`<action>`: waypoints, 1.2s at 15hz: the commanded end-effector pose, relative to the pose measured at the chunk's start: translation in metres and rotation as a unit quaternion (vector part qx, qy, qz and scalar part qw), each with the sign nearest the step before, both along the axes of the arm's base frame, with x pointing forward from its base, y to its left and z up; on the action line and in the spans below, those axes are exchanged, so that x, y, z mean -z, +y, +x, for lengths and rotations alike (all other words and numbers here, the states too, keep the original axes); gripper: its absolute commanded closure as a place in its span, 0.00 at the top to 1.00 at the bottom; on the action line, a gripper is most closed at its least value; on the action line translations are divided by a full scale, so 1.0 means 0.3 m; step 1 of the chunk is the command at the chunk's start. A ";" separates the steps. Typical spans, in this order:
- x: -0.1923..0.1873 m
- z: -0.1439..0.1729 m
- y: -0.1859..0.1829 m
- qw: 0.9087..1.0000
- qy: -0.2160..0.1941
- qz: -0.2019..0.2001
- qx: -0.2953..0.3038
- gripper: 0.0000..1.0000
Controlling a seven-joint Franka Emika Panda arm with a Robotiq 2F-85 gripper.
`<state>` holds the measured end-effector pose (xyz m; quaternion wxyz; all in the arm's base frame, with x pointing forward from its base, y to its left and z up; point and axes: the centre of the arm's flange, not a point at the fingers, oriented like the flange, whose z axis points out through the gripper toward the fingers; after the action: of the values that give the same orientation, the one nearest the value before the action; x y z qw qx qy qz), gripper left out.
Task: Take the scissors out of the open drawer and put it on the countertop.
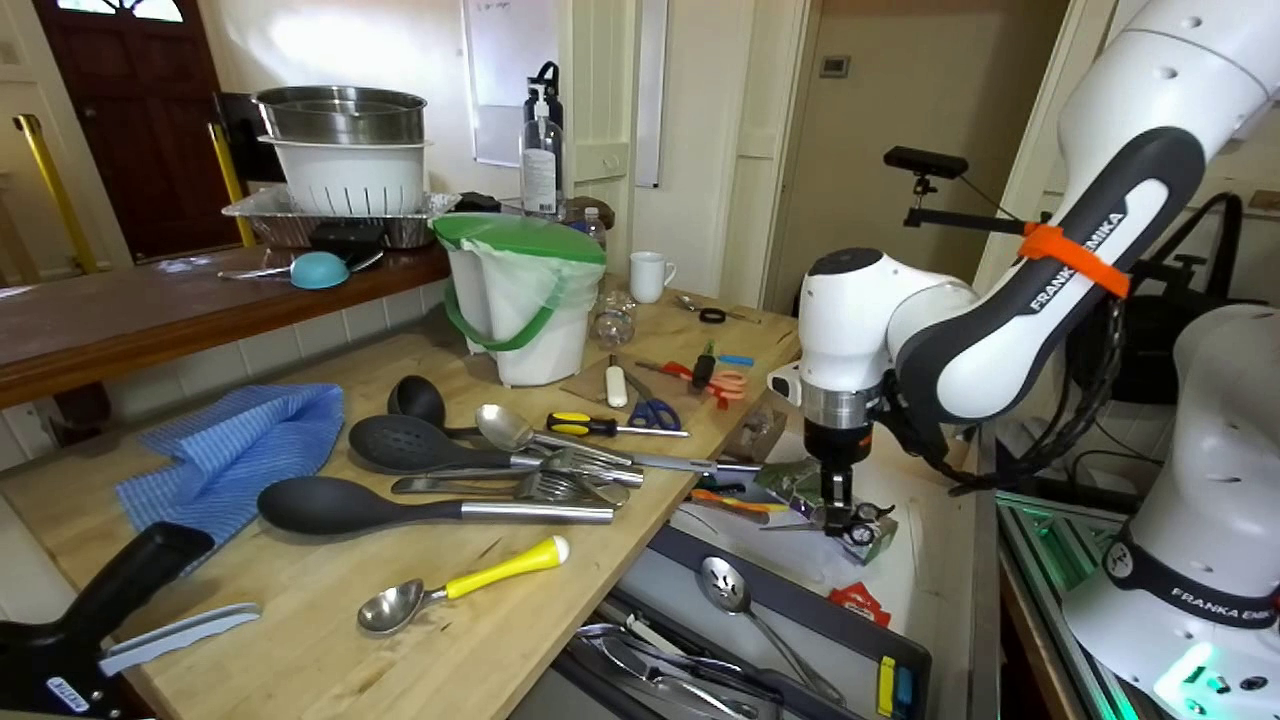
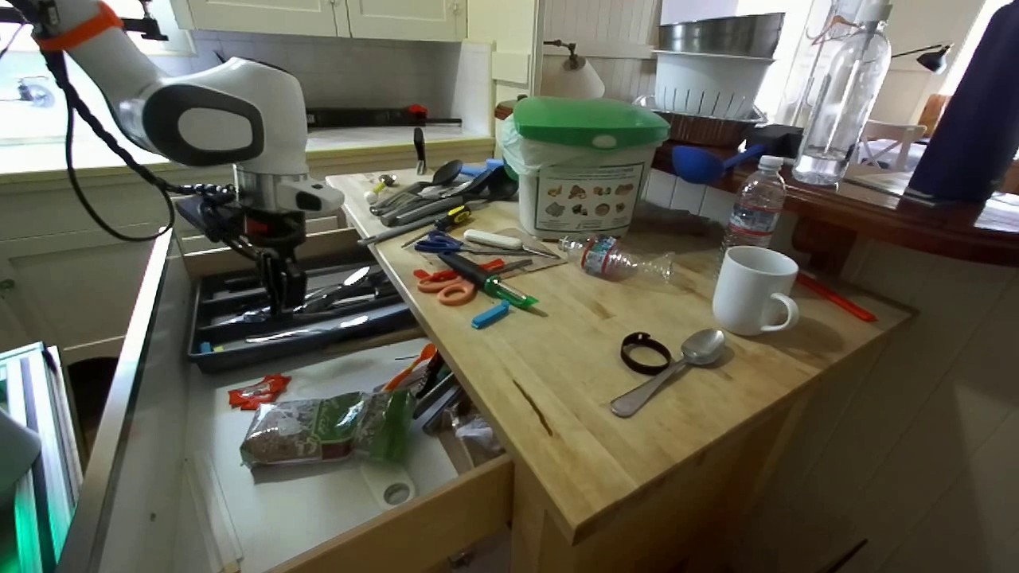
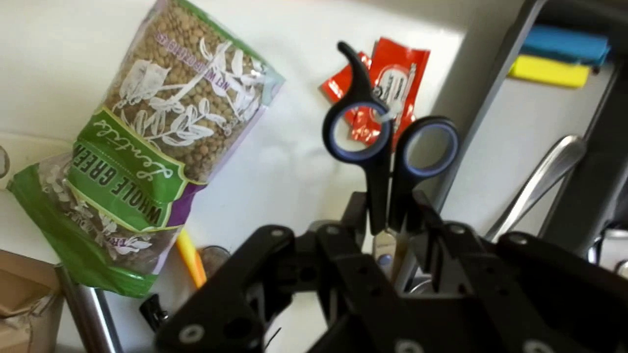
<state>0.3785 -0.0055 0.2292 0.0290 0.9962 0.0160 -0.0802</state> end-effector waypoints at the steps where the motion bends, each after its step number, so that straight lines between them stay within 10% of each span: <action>1: -0.136 -0.186 0.109 0.995 0.029 -0.039 -0.090 0.06; 7: -0.439 -0.200 0.164 0.969 0.006 -0.116 -0.218 0.06; 12: -0.708 0.016 0.108 0.955 -0.135 -0.157 -0.213 0.06; 18: -0.895 0.299 -0.263 0.972 -0.205 -0.074 -0.084 0.06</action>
<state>0.4128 -0.0360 0.4909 0.1635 0.9690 0.1388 0.1229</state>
